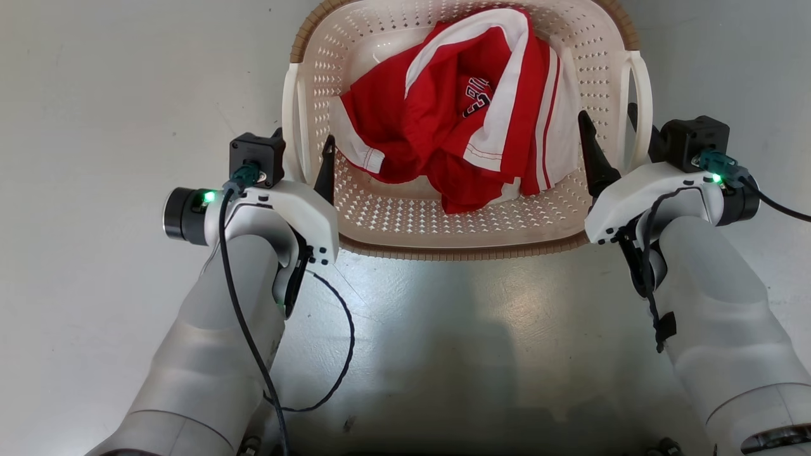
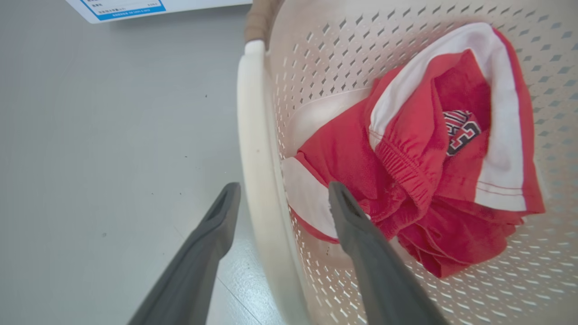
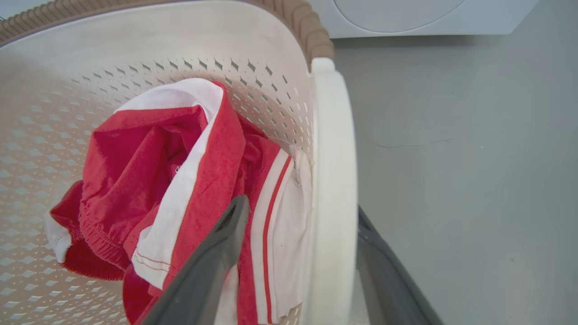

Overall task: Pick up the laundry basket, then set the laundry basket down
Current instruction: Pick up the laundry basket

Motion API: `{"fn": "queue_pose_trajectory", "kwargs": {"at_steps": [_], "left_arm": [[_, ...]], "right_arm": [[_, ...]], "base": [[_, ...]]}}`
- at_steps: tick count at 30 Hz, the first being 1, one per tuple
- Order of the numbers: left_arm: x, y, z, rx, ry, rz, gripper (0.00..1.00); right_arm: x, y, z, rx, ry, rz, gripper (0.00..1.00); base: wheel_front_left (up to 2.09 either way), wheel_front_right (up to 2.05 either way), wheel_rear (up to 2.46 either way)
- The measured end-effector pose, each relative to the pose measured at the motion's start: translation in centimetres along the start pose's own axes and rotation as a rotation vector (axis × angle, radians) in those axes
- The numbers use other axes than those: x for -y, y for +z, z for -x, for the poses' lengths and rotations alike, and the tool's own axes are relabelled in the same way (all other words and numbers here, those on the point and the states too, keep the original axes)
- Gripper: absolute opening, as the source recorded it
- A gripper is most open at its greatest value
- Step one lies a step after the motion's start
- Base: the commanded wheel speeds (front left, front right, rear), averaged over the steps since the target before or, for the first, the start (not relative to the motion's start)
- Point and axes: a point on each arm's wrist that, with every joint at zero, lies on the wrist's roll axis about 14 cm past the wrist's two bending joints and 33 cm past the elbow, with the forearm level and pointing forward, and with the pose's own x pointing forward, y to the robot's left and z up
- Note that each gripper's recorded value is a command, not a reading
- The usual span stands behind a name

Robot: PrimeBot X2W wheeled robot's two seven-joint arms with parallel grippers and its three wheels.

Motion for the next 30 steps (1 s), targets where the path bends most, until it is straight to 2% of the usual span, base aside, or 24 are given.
{"fn": "queue_pose_trajectory", "kwargs": {"at_steps": [2, 3, 4, 5, 6, 7, 8, 9, 10, 12, 22, 30], "left_arm": [[0.2, 0.2, -0.1, 0.004, -0.008, -0.002, 1.00], [0.3, 0.2, 0.0, 0.003, -0.010, -0.001, 0.96], [0.4, 0.2, 0.0, 0.003, -0.013, -0.001, 0.85], [0.5, 0.2, 0.0, 0.002, -0.017, -0.002, 0.65], [0.6, 0.1, 0.0, 0.000, -0.020, -0.001, 0.45], [0.7, 0.1, 0.0, -0.003, -0.023, 0.000, 0.38], [0.7, -0.1, 0.1, -0.008, -0.024, 0.004, 0.31], [0.7, -0.2, 0.1, -0.012, -0.023, 0.008, 0.15], [0.6, -0.1, 0.0, -0.014, -0.021, 0.005, 0.00], [0.6, 0.1, -0.1, -0.011, -0.023, 0.007, 0.00], [1.4, 0.8, 0.4, -0.004, -0.032, 0.011, 0.00], [1.8, 1.9, 2.1, 0.014, -0.021, 0.015, 0.00]], "right_arm": [[-0.1, 0.1, -0.1, 0.001, 0.003, 0.002, 1.00], [-0.2, 0.0, -0.1, -0.001, 0.004, 0.002, 0.99], [-0.2, -0.1, -0.1, -0.005, 0.005, 0.003, 0.91], [-0.2, -0.2, 0.0, -0.008, 0.006, 0.002, 0.83], [-0.3, -0.3, 0.0, -0.012, 0.007, 0.001, 0.64], [-0.3, -0.4, 0.0, -0.016, 0.007, -0.001, 0.49], [-0.3, -0.5, 0.0, -0.019, 0.006, -0.003, 0.42], [-0.2, -0.6, 0.1, -0.021, 0.004, -0.004, 0.36], [0.0, -0.6, 0.1, -0.022, 0.001, -0.002, 0.25], [0.1, -0.7, 0.1, -0.025, -0.001, -0.003, 0.00], [0.5, 0.2, 0.7, -0.018, -0.022, -0.027, 0.00], [0.5, 1.6, 2.6, -0.011, -0.030, -0.032, 0.00]], "base": [[0.00, 0.00, 0.00], [0.00, 0.00, 0.00], [0.00, 0.00, 0.00], [0.00, 0.00, 0.00], [0.00, 0.00, 0.00], [0.00, 0.00, 0.00], [0.00, 0.00, 0.00], [0.00, 0.00, 0.00], [0.00, 0.00, 0.00], [0.00, 0.00, 0.00], [0.00, 0.00, 0.00], [0.00, 0.00, 0.00]]}}
